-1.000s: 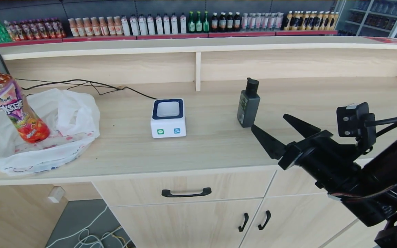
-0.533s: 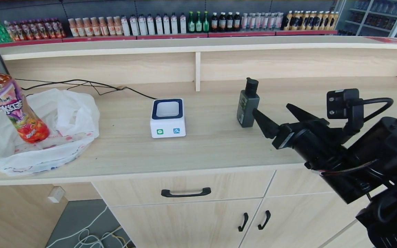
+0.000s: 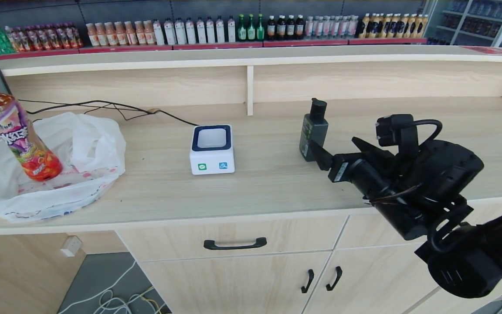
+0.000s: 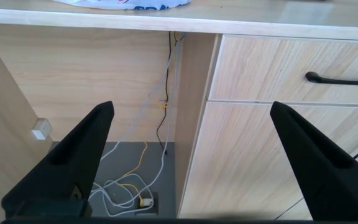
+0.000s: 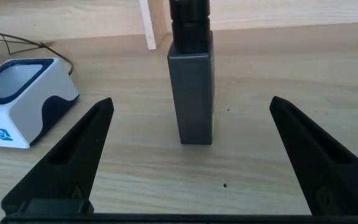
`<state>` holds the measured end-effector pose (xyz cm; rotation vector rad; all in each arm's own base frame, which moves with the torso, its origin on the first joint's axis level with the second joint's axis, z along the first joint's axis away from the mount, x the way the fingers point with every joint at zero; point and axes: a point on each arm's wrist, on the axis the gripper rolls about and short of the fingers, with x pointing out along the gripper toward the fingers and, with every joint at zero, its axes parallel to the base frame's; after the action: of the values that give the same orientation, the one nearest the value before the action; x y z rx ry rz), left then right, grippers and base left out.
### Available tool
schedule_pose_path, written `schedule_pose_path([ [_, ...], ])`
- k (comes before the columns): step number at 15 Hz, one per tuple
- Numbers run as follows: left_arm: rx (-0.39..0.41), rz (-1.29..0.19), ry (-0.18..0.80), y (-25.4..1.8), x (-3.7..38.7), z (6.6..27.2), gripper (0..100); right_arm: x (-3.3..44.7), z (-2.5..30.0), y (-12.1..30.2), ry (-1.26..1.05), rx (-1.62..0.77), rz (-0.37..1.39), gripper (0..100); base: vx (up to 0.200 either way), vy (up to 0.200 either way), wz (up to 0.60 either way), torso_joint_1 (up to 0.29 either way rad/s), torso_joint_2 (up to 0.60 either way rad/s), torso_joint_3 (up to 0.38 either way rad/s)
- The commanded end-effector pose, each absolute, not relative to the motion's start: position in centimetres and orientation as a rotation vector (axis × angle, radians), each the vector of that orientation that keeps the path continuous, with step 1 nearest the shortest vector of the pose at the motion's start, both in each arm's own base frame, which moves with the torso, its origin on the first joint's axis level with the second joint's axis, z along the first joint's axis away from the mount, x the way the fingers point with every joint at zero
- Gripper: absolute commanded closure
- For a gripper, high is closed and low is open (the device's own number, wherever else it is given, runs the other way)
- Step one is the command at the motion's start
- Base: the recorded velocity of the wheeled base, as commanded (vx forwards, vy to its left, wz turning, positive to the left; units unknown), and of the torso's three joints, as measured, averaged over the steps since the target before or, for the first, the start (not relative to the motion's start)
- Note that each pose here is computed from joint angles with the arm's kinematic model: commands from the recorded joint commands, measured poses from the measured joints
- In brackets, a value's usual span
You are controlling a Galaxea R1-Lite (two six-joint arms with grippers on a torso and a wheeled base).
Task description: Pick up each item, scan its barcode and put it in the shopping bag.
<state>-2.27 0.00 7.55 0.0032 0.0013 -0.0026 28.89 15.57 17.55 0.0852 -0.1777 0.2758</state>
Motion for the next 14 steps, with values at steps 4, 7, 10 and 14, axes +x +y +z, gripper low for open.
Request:
schedule_pose_path([
  [4,0.003,-0.003,0.002,0.0,-2.3,7.6,0,33.7,18.9,17.5,-0.176,0.078,0.275,0,0.0,0.0,0.0,0.0,0.0,0.0],
  [7,0.003,-0.003,0.002,0.0,-2.3,7.6,0,35.1,18.2,18.4,-0.181,0.075,0.293,0,0.0,0.0,0.0,0.0,0.0,0.0],
  [10,0.003,-0.003,0.002,0.0,-2.3,7.6,0,35.7,17.6,18.2,-0.168,0.07,0.29,0,0.0,0.0,0.0,0.0,0.0,0.0],
  [14,0.003,-0.003,0.002,0.0,-2.3,7.6,0,36.6,17.2,17.5,-0.16,0.067,0.28,0,0.0,0.0,0.0,0.0,0.0,0.0],
])
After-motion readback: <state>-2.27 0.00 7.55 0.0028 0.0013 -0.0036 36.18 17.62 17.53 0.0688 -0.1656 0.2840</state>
